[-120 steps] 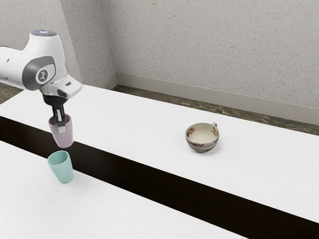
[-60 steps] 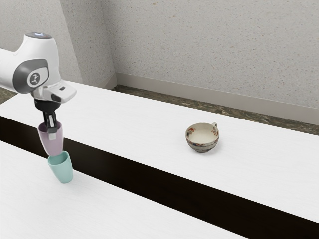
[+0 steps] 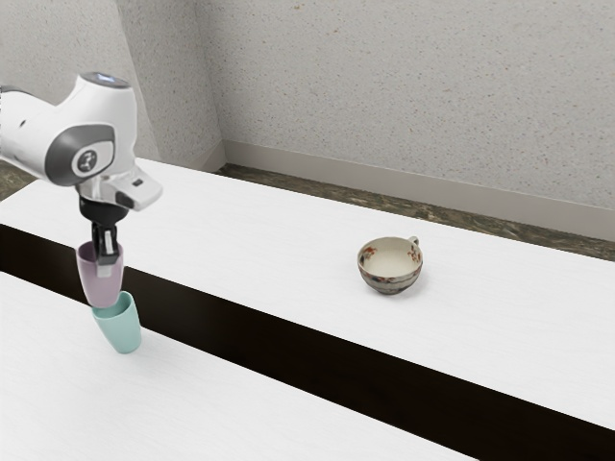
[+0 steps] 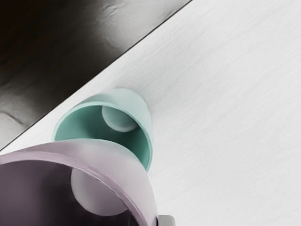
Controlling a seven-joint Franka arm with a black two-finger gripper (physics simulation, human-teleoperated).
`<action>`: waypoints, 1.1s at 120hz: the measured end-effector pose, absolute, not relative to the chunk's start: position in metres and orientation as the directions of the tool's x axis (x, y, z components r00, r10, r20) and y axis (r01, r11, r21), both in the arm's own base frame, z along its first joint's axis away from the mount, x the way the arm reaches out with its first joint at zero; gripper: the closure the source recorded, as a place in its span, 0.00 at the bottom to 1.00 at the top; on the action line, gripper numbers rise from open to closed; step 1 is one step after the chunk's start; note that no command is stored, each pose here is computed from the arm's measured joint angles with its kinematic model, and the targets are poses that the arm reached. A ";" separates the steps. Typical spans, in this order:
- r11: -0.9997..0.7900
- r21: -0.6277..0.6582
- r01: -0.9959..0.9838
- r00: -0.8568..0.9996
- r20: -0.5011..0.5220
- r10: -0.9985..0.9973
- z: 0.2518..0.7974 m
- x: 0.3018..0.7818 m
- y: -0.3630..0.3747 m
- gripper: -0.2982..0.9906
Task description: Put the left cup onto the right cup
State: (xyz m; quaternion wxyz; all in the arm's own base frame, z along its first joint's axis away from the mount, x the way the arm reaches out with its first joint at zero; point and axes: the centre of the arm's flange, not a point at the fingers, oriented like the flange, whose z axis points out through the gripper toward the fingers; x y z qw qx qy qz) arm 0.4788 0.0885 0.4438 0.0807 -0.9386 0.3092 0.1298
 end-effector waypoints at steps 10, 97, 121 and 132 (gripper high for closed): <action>-0.799 -0.067 -0.598 0.774 -0.305 -0.554 0.436 0.481 0.088 0.84; -0.807 -0.058 -0.588 0.767 -0.357 -0.534 0.380 0.508 0.086 0.84; -0.791 -0.081 -0.606 0.767 -0.321 -0.555 0.372 0.519 0.082 0.84; -0.795 -0.089 -0.600 0.776 -0.306 -0.552 0.375 0.519 0.083 0.84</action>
